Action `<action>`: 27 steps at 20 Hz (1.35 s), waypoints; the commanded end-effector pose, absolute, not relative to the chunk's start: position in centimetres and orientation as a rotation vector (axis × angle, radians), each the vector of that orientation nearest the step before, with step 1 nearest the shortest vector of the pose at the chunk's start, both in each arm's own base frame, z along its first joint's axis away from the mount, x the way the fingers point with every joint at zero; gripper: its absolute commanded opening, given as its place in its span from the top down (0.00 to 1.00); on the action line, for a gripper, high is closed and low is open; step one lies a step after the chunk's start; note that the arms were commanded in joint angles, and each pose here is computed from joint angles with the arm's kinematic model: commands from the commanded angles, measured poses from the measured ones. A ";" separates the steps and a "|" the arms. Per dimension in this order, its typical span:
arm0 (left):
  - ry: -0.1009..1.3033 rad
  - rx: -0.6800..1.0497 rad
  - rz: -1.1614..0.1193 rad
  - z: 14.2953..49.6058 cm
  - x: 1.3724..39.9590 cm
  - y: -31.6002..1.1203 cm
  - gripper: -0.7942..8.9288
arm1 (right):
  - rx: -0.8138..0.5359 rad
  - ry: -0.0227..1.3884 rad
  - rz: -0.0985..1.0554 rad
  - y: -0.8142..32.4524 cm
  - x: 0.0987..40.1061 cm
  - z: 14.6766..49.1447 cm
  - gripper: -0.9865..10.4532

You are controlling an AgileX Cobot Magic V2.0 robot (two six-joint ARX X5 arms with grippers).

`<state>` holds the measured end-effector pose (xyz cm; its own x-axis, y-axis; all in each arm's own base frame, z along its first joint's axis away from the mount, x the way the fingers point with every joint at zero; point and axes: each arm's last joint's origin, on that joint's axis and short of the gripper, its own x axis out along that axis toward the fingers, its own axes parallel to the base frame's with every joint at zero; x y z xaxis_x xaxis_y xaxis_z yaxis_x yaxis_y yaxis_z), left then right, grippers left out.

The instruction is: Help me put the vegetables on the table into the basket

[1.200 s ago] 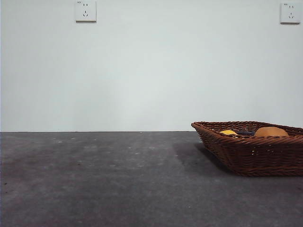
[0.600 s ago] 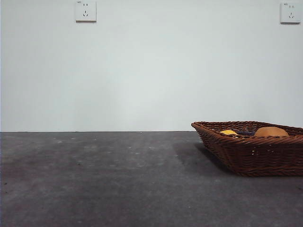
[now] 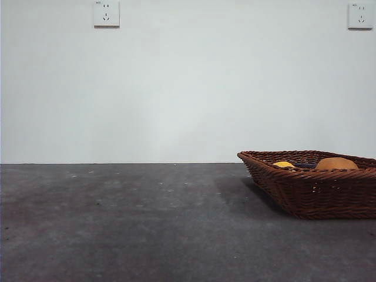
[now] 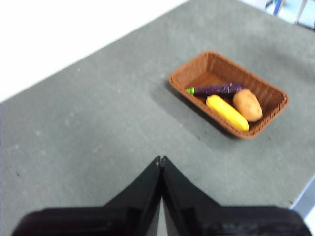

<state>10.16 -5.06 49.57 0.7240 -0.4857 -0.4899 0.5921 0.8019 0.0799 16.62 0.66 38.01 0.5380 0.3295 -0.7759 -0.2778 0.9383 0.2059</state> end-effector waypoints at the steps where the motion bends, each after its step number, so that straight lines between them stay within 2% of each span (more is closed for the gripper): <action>1: 0.422 0.244 -0.517 49.9 9.4 -4.4 0.92 | 0.050 0.907 0.363 0.7 17.0 38.1 0.91; 4: 0.295 0.290 -0.389 50.9 8.0 -2.6 0.92 | 0.044 0.878 0.363 0.7 17.2 38.3 0.91; 6: 0.175 0.308 -0.368 51.2 6.7 -1.8 0.92 | 0.041 0.864 0.363 0.7 17.3 38.3 0.91; 9: 0.024 0.346 -0.331 49.3 5.3 -1.1 0.92 | 0.041 0.865 0.363 0.7 17.3 38.3 0.91; 12: -0.049 0.376 -0.237 44.6 5.9 -0.7 0.92 | 0.041 0.865 0.363 0.7 17.3 38.3 0.91; 16: -0.078 0.374 -0.180 36.9 7.5 -0.3 0.92 | 0.041 0.865 0.363 0.7 17.3 38.3 0.91; 22: -0.023 0.298 -0.158 26.3 8.9 -0.1 0.92 | 0.041 0.865 0.363 0.7 17.3 38.3 0.91; 27: 0.056 0.229 -0.081 20.6 9.0 0.1 0.92 | 0.041 0.865 0.363 0.7 17.3 38.3 0.91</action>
<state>8.93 0.08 20.77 0.9941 -0.0836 -0.0685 0.0980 0.9644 0.2455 17.19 0.65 38.39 0.5902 0.3285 -0.7374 -0.2913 0.9386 0.1850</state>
